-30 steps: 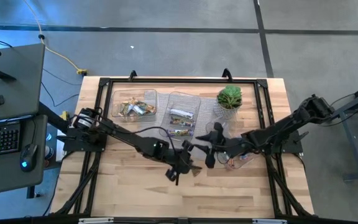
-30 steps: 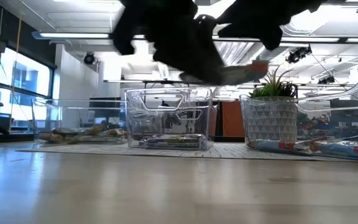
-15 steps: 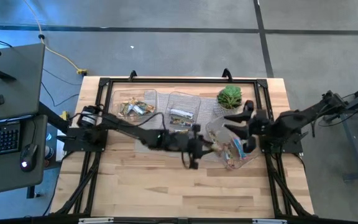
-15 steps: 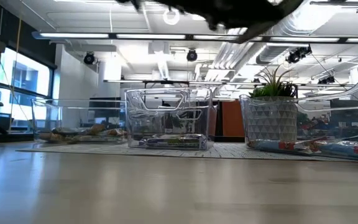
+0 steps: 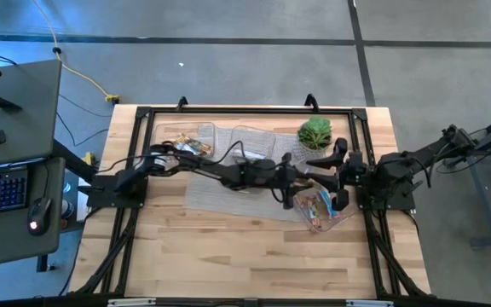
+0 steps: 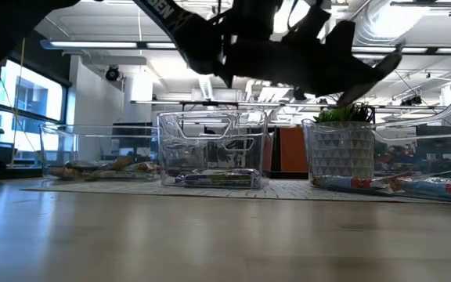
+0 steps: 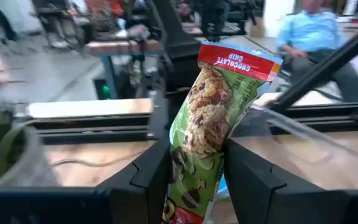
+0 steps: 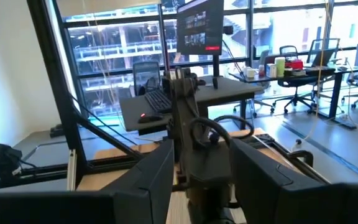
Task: Pick and place Granola Bars by type
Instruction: Put the red granola bar into the right transparent bin, then return to Home Position
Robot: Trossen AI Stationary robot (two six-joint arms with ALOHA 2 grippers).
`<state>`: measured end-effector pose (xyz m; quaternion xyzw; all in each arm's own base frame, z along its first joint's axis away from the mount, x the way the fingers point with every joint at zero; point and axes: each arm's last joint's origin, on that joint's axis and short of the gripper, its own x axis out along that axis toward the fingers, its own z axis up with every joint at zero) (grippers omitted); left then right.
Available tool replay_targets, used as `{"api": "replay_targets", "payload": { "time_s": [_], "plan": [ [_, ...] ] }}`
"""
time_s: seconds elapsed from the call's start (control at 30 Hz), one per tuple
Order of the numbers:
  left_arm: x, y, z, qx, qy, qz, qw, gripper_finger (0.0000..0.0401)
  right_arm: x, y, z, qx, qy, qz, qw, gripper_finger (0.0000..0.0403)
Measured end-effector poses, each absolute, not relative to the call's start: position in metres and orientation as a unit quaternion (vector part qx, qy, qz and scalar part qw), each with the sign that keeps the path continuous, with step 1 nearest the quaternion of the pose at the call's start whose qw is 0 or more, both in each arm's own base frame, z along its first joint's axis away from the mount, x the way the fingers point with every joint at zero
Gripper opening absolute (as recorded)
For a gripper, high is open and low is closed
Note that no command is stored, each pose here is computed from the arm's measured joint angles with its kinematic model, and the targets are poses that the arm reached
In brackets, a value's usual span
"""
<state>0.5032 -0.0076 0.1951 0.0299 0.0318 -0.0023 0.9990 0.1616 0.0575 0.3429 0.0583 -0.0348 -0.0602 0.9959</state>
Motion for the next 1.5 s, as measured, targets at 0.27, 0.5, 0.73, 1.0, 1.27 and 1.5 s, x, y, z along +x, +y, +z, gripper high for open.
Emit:
{"api": "replay_targets", "payload": {
  "time_s": [0.27,0.5,0.73,1.0,1.27,1.5],
  "plan": [
    [0.513,-0.008,0.185,0.042,0.115,-0.001,0.992,0.0136,0.162,0.058,0.340,0.063,-0.023,-0.059,0.996,0.0140],
    [0.512,-0.003,0.183,0.043,0.129,0.017,0.991,0.0150,0.162,0.058,0.340,0.072,-0.023,-0.058,0.995,0.0140],
    [0.511,-0.004,0.181,0.044,0.142,0.016,0.989,0.0219,0.162,0.058,0.340,0.076,-0.023,-0.058,0.995,0.0140],
    [0.476,-0.005,0.268,0.046,0.202,0.009,0.978,0.0231,0.153,0.057,0.345,0.088,-0.037,-0.046,0.994,0.0140],
    [0.350,-0.002,0.389,0.030,0.328,0.047,0.943,0.0225,0.110,0.038,0.338,0.088,0.014,-0.048,0.995,0.0140],
    [0.230,-0.015,0.422,0.022,0.284,0.107,0.952,0.0225,0.091,0.027,0.295,0.090,-0.016,-0.059,0.994,0.0140]
  ]
}}
